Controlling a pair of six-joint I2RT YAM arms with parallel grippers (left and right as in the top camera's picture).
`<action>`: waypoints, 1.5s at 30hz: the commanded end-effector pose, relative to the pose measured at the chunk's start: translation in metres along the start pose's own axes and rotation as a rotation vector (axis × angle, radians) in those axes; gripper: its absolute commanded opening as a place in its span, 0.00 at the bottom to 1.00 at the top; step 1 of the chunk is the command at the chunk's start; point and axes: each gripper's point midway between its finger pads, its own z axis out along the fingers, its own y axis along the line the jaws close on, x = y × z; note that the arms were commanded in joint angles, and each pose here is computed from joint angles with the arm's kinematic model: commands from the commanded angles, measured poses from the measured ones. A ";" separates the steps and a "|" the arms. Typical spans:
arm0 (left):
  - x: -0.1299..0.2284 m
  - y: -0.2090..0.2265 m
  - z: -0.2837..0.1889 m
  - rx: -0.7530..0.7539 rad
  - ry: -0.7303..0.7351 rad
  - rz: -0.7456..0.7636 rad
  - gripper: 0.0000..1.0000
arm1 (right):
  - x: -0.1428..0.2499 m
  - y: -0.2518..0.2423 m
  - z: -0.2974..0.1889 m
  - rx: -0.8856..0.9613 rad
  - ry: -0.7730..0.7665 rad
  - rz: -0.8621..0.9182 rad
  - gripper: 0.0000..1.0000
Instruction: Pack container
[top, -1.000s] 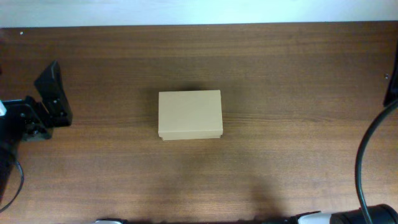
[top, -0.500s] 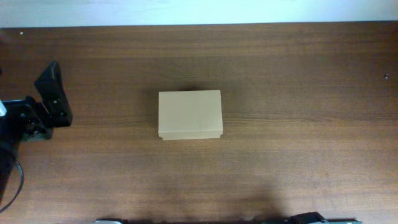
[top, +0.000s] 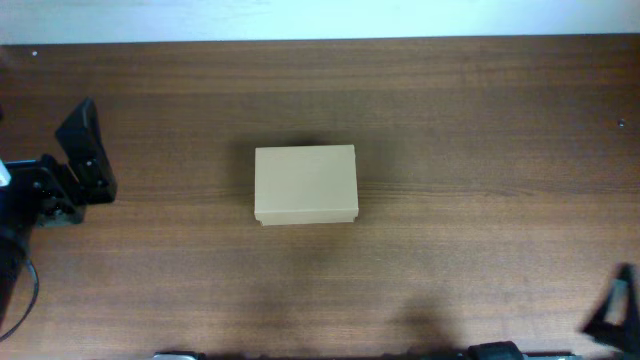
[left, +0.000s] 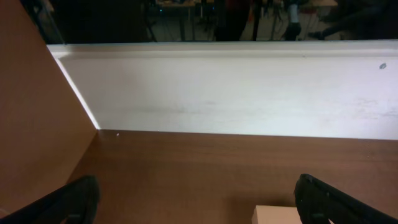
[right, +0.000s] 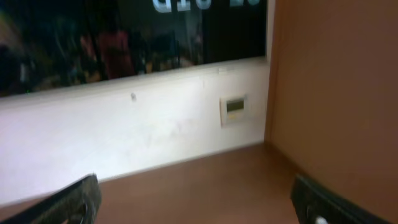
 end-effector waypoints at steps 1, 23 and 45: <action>0.000 0.003 -0.001 -0.015 -0.002 0.003 1.00 | 0.055 0.002 0.018 0.010 0.048 -0.022 0.99; 0.000 0.003 -0.001 -0.015 -0.002 0.003 1.00 | 0.301 0.020 0.117 -0.022 0.390 -0.084 0.99; 0.000 0.003 -0.001 -0.015 -0.002 0.003 1.00 | 0.321 0.005 0.117 0.039 0.336 -0.073 0.99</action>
